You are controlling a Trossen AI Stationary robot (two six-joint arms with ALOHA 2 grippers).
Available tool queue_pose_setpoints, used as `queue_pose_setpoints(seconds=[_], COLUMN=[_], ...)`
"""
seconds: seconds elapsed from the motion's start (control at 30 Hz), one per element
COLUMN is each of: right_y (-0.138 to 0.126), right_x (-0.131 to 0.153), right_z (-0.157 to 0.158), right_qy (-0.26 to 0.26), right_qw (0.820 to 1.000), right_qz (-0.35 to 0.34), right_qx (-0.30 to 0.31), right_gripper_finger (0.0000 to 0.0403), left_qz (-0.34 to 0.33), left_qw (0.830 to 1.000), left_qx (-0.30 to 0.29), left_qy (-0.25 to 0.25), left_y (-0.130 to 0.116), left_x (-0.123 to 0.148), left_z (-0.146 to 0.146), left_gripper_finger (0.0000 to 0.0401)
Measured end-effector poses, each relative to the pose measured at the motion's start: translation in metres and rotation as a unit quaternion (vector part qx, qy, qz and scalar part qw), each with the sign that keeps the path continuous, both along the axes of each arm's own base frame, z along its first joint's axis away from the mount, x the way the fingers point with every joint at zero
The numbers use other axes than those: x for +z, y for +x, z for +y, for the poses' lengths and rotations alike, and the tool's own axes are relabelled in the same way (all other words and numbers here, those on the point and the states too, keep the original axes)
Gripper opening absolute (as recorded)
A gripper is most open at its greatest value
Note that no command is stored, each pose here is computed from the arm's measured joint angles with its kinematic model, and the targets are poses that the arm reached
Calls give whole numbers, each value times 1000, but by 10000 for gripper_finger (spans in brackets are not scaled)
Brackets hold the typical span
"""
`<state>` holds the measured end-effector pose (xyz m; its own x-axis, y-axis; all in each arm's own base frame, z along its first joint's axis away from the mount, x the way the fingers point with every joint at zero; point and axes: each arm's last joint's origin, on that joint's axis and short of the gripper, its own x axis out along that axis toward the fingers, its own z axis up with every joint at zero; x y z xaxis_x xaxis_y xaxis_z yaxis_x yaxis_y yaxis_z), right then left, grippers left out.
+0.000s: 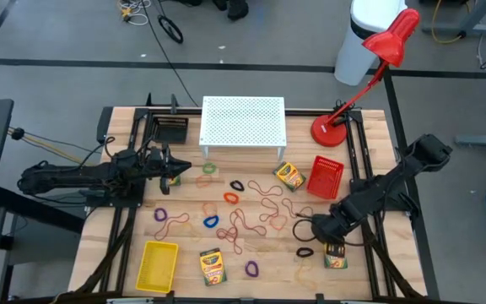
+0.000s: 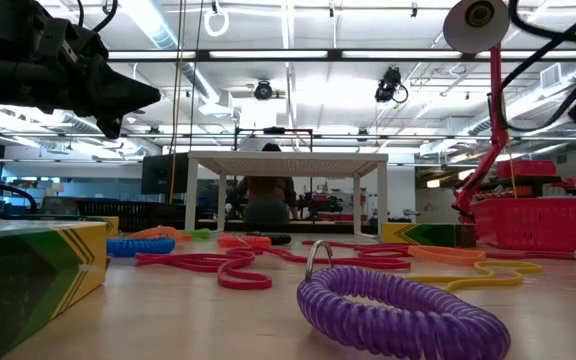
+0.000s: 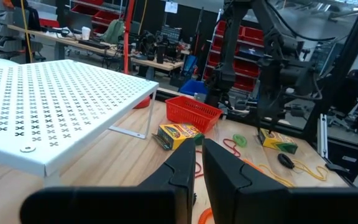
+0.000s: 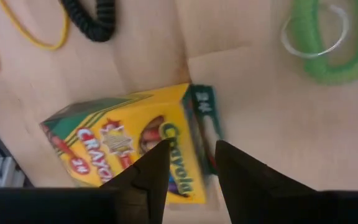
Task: Pick & Place Office Desk Supplies
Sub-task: Put the box yellow crayon into the red bin
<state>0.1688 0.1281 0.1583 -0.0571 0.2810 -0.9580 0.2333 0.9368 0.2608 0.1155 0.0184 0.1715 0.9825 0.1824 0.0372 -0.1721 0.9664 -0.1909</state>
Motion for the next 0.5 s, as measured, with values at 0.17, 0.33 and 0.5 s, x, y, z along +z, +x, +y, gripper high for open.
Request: queue_pose_setpoints(seconds=[0.17,0.33,0.5], right_y=[3,3,2], right_x=[-8,-14,-14], right_z=[-2,-1,-1], right_qy=[52,78,78], right_qw=[998,996,996], right_qz=[-17,-24,-25], right_qx=[17,21,24], right_gripper_finger=[138,127,60], left_qz=[0,0,0], left_qw=[1000,1000,1000], left_qx=[0,0,0], left_qy=[0,0,0], left_y=[0,0,0], left_x=[0,0,0], left_z=[0,0,0], left_gripper_finger=[35,35,35])
